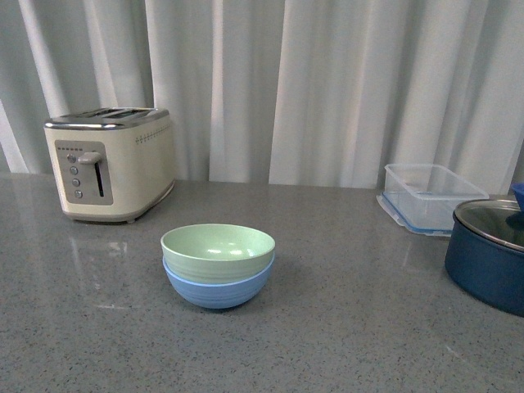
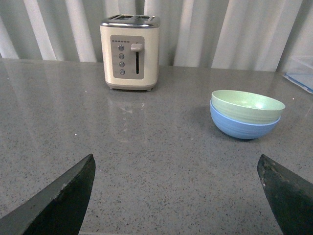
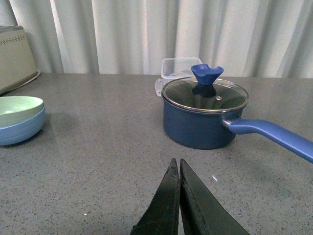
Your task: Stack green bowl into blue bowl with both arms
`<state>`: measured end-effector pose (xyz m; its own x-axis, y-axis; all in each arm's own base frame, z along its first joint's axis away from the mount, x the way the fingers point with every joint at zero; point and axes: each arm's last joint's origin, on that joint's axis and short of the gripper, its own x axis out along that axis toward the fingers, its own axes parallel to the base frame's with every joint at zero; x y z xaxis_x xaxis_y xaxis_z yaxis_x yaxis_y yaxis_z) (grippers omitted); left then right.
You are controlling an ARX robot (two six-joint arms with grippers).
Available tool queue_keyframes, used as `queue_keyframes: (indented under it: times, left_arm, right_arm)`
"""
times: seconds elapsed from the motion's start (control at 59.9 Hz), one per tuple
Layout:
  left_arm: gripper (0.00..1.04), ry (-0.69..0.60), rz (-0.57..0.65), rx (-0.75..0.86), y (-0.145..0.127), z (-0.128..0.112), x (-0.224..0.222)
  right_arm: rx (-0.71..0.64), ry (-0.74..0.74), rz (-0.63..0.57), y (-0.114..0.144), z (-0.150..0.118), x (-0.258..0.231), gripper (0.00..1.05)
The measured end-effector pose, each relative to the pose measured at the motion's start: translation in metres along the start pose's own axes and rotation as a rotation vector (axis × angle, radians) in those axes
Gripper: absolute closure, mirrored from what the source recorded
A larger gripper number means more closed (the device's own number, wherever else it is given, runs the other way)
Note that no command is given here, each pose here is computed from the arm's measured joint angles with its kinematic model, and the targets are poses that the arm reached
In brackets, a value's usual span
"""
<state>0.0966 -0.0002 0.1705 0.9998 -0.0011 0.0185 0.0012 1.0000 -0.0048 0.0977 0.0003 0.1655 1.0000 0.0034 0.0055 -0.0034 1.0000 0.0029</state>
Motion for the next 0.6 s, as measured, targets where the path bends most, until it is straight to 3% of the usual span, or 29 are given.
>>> queue_keyframes:
  times: [0.1, 0.601]
  left_arm:
    - [0.07, 0.0, 0.0, 0.0, 0.0, 0.0, 0.0]
    - [0.07, 0.0, 0.0, 0.0, 0.0, 0.0, 0.0]
  right_arm:
    - [-0.001, 0.003, 0.0, 0.0, -0.0003, 0.0, 1.03]
    - [0.0, 0.003, 0.0, 0.0, -0.0003, -0.0001, 0.08]
